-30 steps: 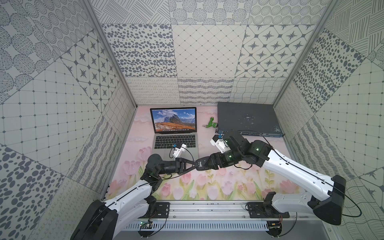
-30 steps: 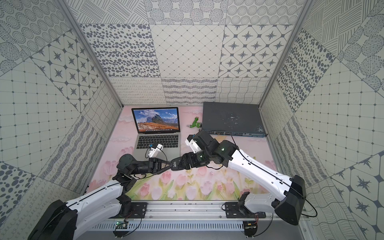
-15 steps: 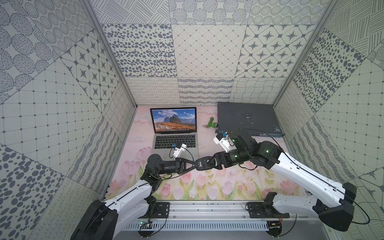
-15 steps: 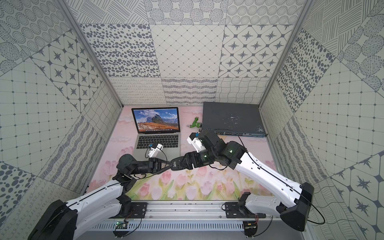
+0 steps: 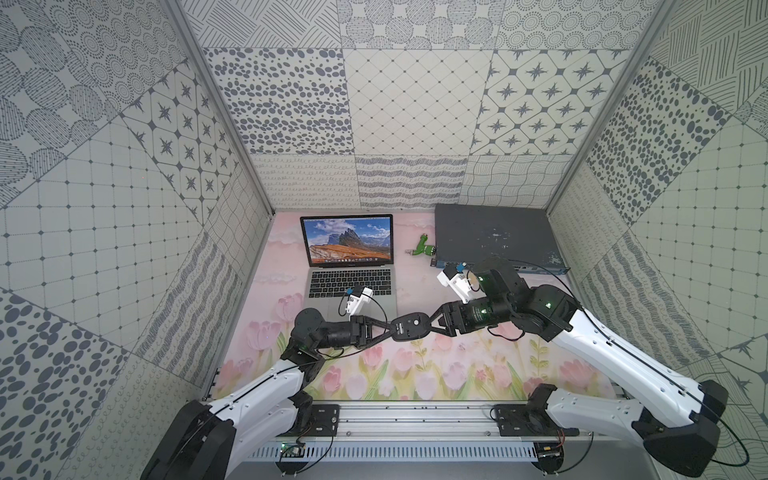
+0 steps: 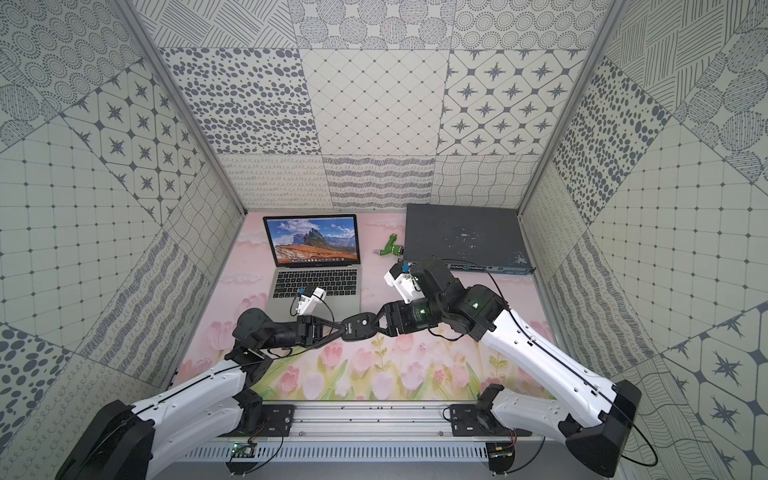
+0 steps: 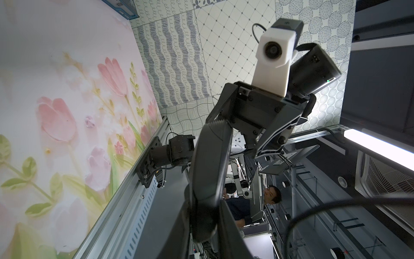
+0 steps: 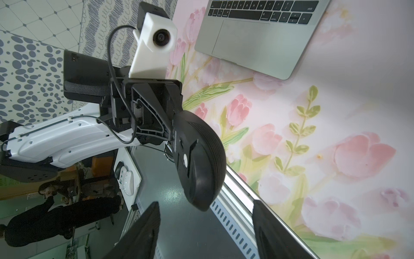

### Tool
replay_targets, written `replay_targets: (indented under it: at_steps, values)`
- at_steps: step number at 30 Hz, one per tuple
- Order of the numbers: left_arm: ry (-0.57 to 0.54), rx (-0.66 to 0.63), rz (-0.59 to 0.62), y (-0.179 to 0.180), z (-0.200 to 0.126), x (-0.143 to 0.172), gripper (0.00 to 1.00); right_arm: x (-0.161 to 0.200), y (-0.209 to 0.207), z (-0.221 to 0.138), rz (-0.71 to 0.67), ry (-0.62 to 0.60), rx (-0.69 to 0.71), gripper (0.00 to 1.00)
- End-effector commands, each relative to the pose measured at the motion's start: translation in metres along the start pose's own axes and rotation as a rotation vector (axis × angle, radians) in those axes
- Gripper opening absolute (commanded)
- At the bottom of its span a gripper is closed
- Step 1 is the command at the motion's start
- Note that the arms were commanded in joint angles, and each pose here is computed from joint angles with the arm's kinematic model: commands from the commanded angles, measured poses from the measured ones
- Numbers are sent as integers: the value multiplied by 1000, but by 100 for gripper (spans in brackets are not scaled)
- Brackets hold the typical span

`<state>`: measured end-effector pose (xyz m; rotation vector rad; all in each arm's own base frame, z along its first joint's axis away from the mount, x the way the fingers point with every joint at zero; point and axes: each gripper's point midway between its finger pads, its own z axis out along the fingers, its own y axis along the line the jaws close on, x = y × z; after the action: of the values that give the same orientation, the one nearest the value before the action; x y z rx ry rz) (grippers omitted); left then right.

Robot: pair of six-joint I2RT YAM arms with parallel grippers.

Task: Remove the wireless mouse receiver from the laptop
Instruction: Close the lid on the mouse.

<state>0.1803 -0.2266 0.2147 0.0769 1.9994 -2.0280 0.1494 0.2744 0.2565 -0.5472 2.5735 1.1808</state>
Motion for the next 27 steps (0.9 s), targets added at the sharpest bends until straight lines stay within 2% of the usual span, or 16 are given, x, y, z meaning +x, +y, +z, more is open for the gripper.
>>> replay_targets:
  at_steps: [1, 14, 27]
  values:
    - [9, 43, 85, -13, -1, 1, 2, -3, 5, 4, -29, 0, -35, 63]
    - [10, 40, 81, -12, -1, 1, 2, -9, 18, -4, -68, -15, -64, 38]
    - [12, 41, 83, -13, -1, 1, 2, -13, 16, -2, -76, -12, -42, 25]
